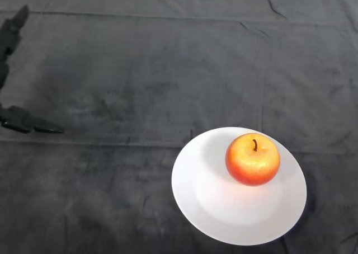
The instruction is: Move the apple to the plate
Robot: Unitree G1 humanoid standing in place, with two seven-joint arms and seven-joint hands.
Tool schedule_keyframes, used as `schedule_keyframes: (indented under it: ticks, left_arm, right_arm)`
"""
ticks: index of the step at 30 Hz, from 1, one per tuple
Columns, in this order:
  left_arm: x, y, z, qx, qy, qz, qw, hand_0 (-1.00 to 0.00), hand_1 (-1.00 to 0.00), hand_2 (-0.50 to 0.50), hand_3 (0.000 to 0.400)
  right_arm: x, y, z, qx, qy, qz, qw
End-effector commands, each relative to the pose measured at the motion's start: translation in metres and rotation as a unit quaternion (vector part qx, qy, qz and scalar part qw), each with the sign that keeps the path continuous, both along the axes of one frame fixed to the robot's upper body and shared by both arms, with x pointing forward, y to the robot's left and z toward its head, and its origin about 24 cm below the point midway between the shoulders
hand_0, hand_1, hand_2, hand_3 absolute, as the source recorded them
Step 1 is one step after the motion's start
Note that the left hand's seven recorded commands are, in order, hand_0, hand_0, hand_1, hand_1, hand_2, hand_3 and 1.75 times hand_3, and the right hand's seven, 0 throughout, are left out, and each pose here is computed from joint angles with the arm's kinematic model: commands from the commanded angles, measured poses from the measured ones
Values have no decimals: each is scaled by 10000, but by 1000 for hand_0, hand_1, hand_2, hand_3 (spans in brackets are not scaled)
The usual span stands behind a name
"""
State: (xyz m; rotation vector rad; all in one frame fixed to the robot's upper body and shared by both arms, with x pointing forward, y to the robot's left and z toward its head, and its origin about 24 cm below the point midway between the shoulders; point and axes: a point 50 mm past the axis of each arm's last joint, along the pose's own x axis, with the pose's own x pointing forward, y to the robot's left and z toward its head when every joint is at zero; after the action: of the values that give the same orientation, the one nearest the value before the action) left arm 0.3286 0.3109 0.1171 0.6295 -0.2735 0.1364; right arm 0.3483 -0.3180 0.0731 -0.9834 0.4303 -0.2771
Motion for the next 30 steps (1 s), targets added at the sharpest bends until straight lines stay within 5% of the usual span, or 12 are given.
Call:
schedule_keyframes:
  ticks: [1,30]
  left_arm:
    - [-109,261,98,47,-108,314,9994,0,0,0,0]
    - [-697,1064,4,-842,-265,2195,9716,0,0,0,0]
  right_arm:
    - [-94,-66,-116,68,183,-120,9997]
    - [-90,-67,-117,60,187,-120,9997]
